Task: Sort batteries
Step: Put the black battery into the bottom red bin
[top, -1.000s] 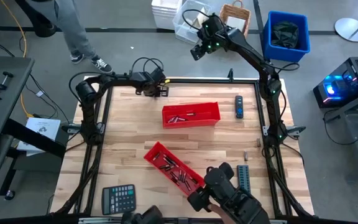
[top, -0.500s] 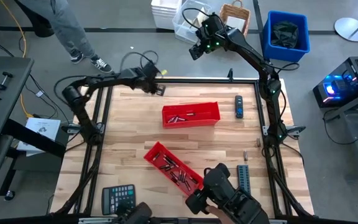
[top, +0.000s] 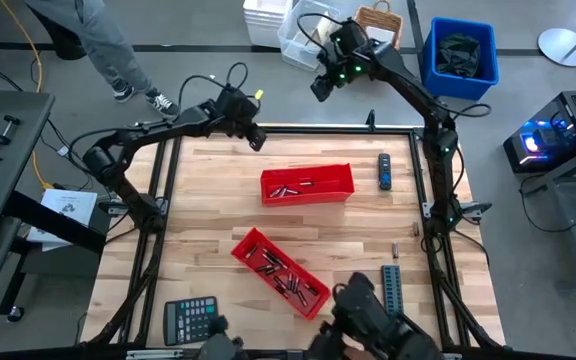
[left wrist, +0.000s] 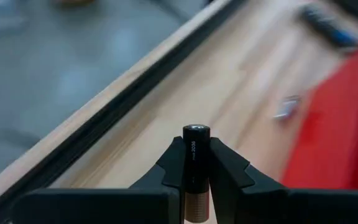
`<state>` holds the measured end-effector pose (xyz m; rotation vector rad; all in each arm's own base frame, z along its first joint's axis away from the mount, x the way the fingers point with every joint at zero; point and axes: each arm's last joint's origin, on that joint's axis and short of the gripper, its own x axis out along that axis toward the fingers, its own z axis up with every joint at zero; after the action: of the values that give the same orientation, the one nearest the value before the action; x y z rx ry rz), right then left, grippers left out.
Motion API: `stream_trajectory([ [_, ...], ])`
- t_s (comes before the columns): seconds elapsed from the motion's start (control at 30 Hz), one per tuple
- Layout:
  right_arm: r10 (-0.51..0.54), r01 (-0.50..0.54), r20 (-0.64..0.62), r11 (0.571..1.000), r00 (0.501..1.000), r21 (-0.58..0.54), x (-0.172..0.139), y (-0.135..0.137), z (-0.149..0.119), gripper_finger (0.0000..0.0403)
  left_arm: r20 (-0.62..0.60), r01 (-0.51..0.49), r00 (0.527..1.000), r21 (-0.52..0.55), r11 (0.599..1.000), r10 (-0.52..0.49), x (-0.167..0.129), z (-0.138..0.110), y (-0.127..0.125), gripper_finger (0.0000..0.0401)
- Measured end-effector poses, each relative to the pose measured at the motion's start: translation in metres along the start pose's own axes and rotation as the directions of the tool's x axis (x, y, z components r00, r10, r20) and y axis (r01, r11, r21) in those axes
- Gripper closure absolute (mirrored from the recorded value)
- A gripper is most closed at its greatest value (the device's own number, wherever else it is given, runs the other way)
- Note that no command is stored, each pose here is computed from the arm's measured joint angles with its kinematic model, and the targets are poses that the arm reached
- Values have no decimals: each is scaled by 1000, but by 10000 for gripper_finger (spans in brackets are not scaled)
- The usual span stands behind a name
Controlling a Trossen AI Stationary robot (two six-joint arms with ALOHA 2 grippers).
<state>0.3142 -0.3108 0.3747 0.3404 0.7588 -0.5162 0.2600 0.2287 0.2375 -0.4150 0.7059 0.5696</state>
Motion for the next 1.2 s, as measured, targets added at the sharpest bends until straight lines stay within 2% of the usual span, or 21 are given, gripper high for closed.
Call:
stream_trajectory([
  [0.13,16,-17,-73,1000,997,-20,-27,14,-8,208,81,162,982,109,981,-171,2,8,-24,370],
  [0.3,45,-64,-178,993,983,-101,-59,41,-21,208,146,355,913,175,918,-381,5,5,-56,370],
  [0.43,46,-79,-254,990,966,-120,-85,64,-32,208,216,430,862,169,887,-459,0,-9,-74,370],
  [0.57,50,-92,-262,984,964,-152,-114,89,-41,208,331,497,791,143,856,-515,-15,-22,-85,370],
  [0.63,44,-90,-246,980,968,-178,-129,101,-44,208,351,529,767,127,839,-537,-20,-31,-91,370],
  [0.77,62,-99,-185,975,981,-198,-160,119,-51,208,332,525,786,87,847,-521,-25,-52,-112,370],
  [0.97,86,-101,-73,965,994,-241,-215,150,-71,208,304,562,766,110,819,-567,-42,-77,-172,370],
  [1.07,84,-84,-12,961,996,-264,-241,164,-83,208,276,615,742,84,784,-611,-52,-93,-201,370],
  [1.2,101,-85,52,964,994,-253,-269,178,-99,208,216,718,673,41,695,-708,-75,-115,-233,370],
])
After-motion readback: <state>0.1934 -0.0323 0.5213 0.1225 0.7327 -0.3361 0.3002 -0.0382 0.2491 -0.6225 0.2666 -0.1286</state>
